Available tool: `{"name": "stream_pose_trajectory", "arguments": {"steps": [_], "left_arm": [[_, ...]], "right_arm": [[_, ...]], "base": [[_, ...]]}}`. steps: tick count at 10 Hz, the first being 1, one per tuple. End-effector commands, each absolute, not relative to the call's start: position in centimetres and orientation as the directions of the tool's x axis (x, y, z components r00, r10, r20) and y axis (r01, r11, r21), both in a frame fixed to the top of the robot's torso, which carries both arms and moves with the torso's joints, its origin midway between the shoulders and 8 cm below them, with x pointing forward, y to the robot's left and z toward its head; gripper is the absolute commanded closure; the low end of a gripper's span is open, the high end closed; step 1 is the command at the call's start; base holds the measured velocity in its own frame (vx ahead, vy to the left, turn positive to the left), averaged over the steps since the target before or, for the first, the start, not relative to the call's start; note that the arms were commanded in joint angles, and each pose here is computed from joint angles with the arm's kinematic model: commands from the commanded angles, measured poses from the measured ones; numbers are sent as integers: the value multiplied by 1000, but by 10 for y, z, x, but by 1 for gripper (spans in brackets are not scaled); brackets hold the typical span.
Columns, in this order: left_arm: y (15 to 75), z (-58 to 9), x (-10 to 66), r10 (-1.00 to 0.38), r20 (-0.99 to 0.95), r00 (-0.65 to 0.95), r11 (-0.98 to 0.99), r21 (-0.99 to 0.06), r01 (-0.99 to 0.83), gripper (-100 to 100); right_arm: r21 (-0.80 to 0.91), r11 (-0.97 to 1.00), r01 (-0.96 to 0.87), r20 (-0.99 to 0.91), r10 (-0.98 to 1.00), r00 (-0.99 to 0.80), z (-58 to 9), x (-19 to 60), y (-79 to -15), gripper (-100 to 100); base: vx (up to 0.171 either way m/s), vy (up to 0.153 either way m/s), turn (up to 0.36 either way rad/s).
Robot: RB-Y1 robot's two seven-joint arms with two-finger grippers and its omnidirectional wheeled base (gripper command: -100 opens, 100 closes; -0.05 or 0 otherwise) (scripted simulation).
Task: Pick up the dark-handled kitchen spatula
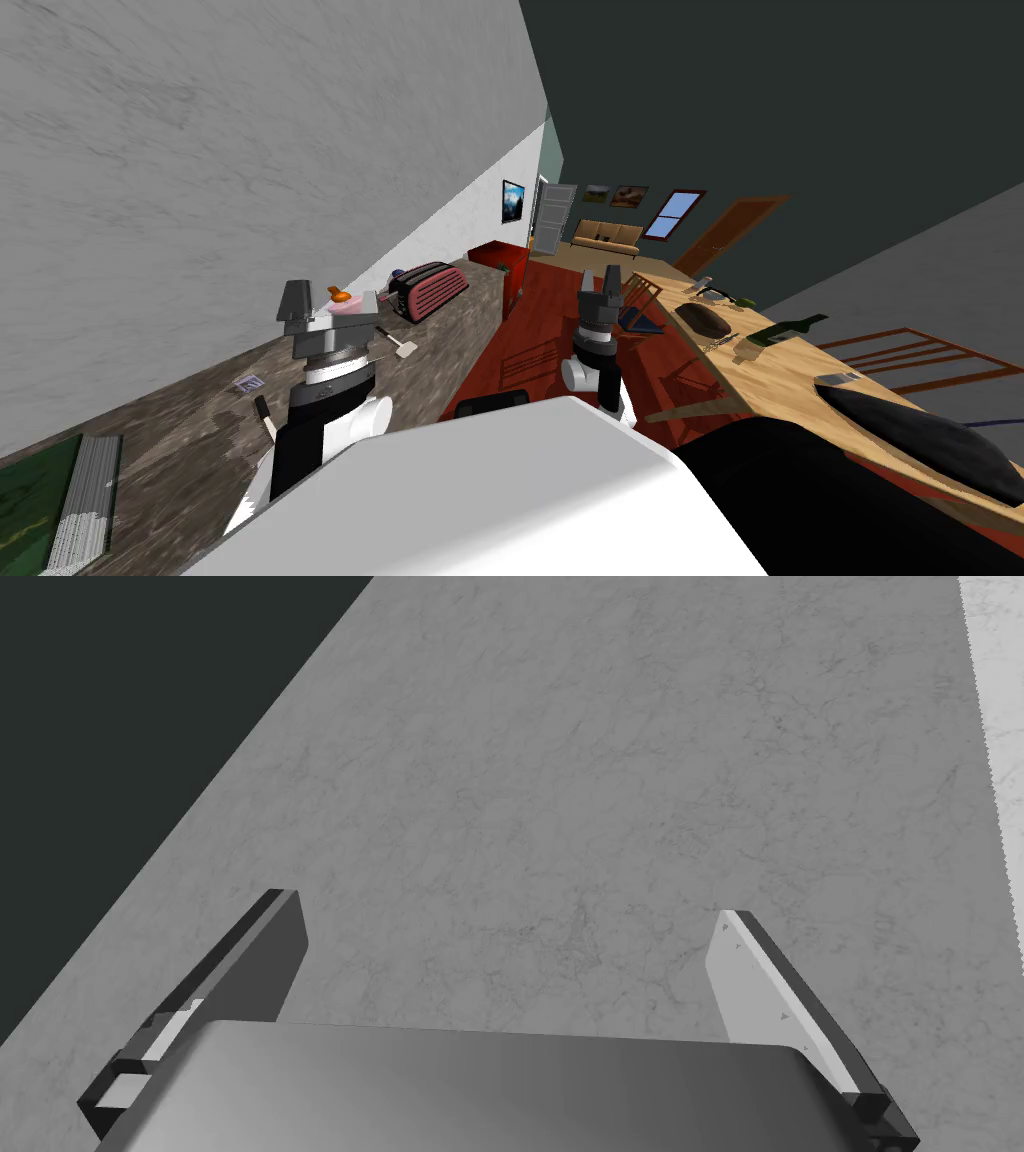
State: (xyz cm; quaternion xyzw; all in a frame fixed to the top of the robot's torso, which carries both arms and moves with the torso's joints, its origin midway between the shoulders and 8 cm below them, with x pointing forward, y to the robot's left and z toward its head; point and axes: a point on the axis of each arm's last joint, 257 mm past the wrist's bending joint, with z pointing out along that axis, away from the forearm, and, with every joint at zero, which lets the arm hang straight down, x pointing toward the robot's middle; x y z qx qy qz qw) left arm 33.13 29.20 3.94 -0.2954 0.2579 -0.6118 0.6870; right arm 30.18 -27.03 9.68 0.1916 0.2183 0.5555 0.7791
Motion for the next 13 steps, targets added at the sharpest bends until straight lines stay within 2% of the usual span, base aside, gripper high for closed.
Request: {"name": "stream_pose_trajectory", "arguments": {"steps": [1, 7, 12, 13], "left_arm": [[293, 33, 333, -993, -23, 118, 96, -739, 667, -100], [324, -28, 332, -962, -223, 160, 271, -855, 443, -100], [363, -84, 316, -897, -413, 158, 439, -877, 195, -100], [364, -85, 315, -897, -414, 158, 439, -878, 191, -100]], "right_arm": [[541, 309, -782, -127, 949, 287, 97, 302, -270, 0], [541, 309, -782, -127, 949, 287, 97, 302, -270, 0], [541, 309, -782, -127, 949, 287, 97, 302, -270, 0], [541, 309, -782, -127, 949, 287, 97, 302, -270, 0]], "base": [[9, -8, -35], [31, -39, -72], [38, -58, -81], [32, -45, -31]]}}
